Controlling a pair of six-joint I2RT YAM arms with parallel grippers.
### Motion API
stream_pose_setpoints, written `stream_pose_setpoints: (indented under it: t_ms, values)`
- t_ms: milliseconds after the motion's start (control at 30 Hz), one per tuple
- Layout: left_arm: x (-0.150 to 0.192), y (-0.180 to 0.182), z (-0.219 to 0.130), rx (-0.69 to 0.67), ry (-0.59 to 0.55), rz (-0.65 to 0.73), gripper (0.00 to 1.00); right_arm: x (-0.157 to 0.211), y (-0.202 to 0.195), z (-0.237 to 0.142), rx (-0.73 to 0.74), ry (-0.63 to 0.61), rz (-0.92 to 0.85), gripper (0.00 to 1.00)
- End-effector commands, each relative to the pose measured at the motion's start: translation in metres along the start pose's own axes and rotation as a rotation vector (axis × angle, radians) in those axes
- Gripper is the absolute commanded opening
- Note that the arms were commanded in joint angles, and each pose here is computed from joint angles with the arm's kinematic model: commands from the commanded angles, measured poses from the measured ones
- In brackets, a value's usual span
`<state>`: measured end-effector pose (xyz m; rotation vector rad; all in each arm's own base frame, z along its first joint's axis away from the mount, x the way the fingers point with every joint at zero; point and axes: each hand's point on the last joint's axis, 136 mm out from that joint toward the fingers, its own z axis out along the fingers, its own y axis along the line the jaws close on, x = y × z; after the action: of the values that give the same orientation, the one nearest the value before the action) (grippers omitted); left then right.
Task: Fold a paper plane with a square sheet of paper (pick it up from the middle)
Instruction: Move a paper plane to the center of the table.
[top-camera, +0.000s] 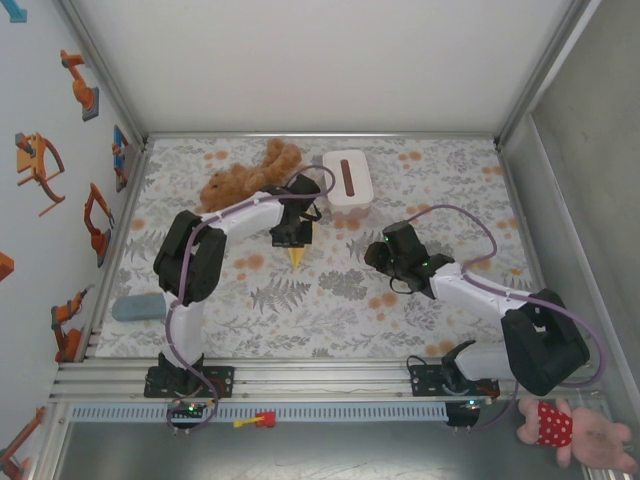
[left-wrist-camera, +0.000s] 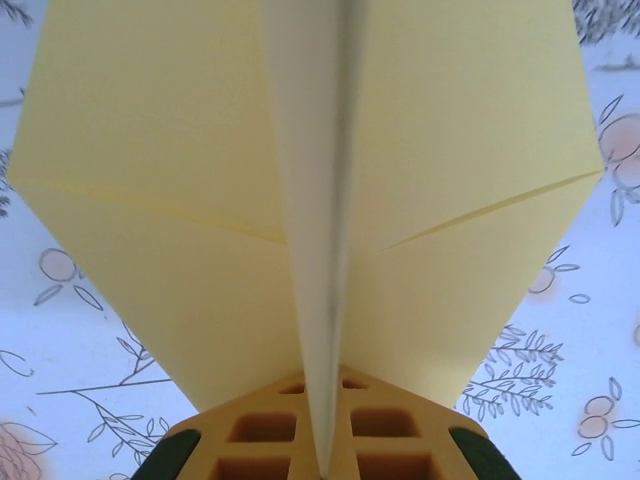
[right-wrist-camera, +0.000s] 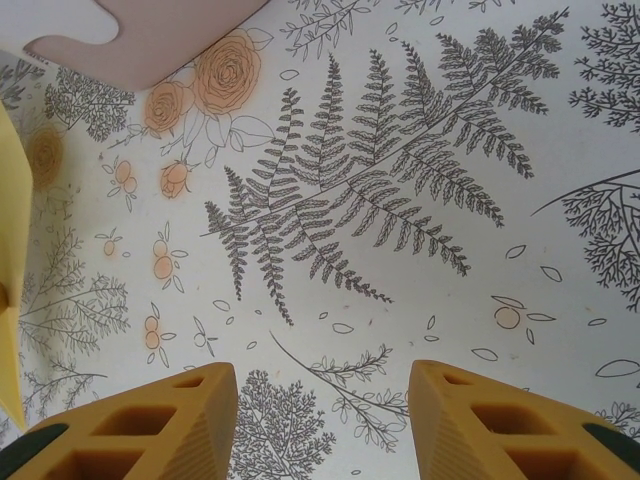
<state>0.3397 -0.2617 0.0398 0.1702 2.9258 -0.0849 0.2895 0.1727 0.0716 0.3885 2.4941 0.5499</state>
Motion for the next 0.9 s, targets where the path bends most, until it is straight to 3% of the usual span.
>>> stream_pose_setpoints:
  t_ms: [0,333,500,867]
  values:
    - [-0.021,0.002,-0.006,-0.017,-0.049,0.021,0.06,-0.006,-0.014,-0.006,0.046,-0.04,-0.009,0.49]
    - [-0.048,-0.002,0.017,-0.03,-0.05,-0.01,0.09,-0.006,-0.025,-0.01,0.078,-0.055,-0.008,0.5]
    - [-0.053,0.001,0.027,-0.05,-0.05,-0.024,0.2,-0.005,-0.027,-0.01,0.08,-0.054,-0.008,0.5]
    - [-0.045,0.004,0.047,-0.075,-0.009,-0.05,0.31,-0.005,-0.028,-0.009,0.085,-0.052,-0.008,0.49]
